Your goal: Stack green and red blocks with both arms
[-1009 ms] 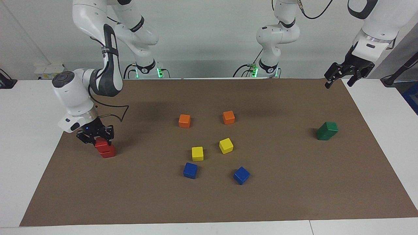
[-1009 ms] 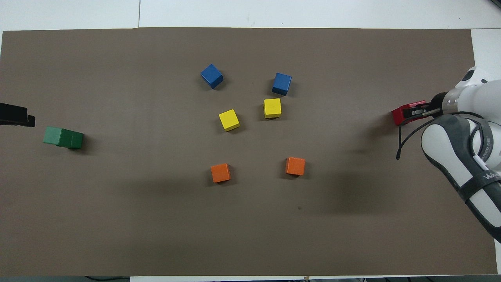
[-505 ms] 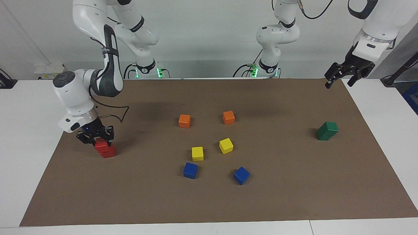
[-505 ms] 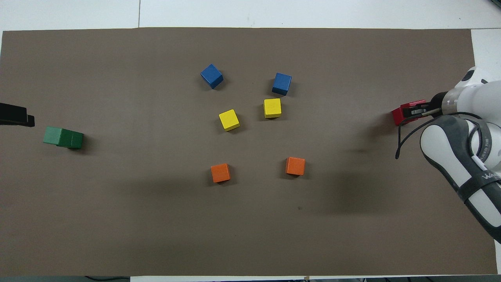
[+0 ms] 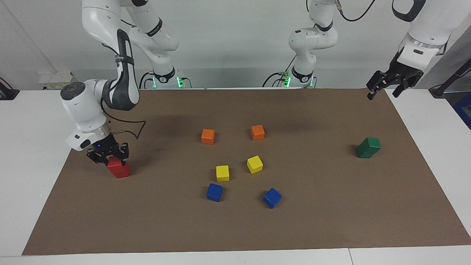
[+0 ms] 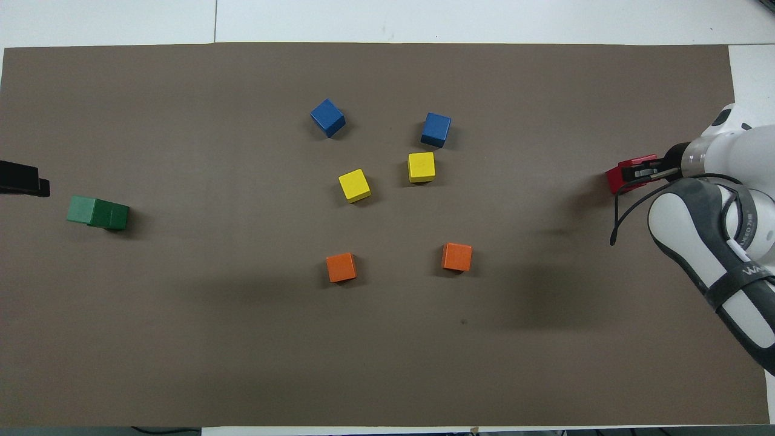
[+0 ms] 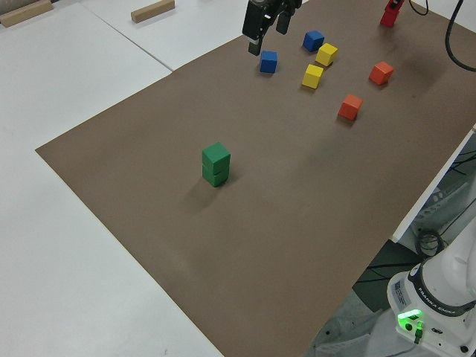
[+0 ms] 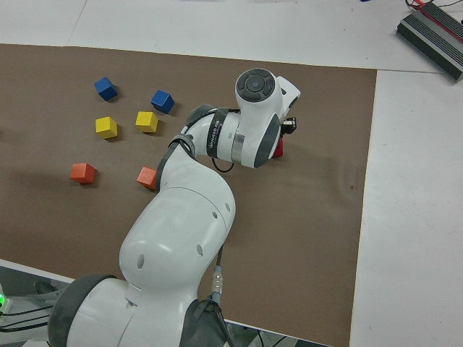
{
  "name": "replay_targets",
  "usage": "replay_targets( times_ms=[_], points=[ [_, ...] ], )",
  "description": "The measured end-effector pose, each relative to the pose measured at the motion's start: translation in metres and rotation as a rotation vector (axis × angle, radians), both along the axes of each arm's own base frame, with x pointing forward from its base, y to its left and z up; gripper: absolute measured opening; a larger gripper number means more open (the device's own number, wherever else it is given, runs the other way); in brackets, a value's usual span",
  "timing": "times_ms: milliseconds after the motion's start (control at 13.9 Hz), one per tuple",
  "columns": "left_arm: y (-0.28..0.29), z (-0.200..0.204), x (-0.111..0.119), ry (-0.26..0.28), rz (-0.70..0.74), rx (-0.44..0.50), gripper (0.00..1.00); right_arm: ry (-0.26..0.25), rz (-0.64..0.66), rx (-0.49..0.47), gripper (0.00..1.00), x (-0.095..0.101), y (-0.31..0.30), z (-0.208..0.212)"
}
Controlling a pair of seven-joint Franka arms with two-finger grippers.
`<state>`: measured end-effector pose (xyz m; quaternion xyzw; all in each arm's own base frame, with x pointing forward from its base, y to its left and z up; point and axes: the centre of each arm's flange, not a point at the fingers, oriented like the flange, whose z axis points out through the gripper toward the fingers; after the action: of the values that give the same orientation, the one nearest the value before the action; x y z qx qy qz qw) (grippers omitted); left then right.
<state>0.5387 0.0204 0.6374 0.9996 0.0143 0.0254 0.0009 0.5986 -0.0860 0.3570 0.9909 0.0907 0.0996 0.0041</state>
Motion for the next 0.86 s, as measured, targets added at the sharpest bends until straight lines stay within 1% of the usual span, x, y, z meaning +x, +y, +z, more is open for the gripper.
replay_targets(
  times_ms=[865],
  points=[
    [0.0024,0.0002,0.0000,-0.001,-0.006,0.003,1.00,0.002,-0.009,0.000,0.55,-0.0011,-0.0053,-0.0008]
  ],
)
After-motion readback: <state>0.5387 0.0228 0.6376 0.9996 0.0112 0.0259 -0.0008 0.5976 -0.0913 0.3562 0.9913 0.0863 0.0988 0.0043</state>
